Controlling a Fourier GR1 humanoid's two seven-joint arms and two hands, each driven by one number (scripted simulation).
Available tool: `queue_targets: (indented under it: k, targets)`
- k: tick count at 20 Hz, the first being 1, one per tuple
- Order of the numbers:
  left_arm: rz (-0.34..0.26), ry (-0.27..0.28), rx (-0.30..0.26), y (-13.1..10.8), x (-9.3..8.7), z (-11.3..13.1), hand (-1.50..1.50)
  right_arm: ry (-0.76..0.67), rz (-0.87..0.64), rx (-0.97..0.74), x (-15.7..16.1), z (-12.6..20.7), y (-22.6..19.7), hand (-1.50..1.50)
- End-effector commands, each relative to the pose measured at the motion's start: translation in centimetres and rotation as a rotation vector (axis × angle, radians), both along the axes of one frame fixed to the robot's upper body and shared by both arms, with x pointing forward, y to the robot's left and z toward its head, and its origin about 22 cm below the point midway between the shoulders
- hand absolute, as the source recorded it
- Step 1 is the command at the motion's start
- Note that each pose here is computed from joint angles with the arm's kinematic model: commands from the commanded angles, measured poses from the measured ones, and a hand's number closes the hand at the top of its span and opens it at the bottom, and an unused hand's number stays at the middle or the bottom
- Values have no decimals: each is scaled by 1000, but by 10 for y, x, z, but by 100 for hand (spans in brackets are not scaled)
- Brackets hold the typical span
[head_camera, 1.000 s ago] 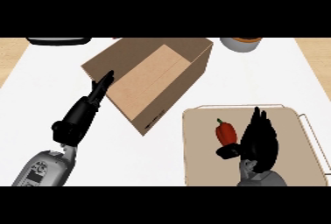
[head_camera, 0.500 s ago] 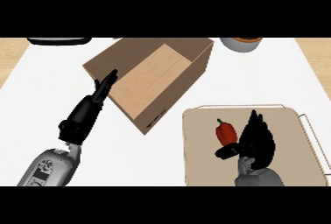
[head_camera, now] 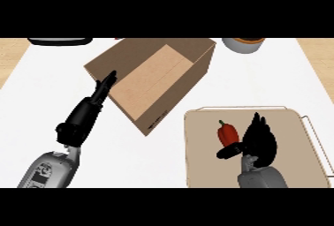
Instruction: Pick the bell pepper from the tray and place it in the cardboard box
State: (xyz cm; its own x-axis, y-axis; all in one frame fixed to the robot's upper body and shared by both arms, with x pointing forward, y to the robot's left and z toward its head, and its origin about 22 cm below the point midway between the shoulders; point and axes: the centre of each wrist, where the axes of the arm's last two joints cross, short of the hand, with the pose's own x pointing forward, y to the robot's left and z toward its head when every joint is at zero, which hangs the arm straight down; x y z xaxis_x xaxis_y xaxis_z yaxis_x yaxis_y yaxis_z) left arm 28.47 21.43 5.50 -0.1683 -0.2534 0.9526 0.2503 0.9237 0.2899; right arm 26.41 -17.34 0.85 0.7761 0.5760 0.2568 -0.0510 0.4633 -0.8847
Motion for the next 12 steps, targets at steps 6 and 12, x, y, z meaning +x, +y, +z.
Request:
queue_targets:
  k: [6,12]
  targets:
    - [-29,91,2,-16,0,-12,0,133,-91,-53,-19,-35,1,-150]
    - [-25,92,8,1,1,-20,0,118,-51,-47,-9,-27,-6,150]
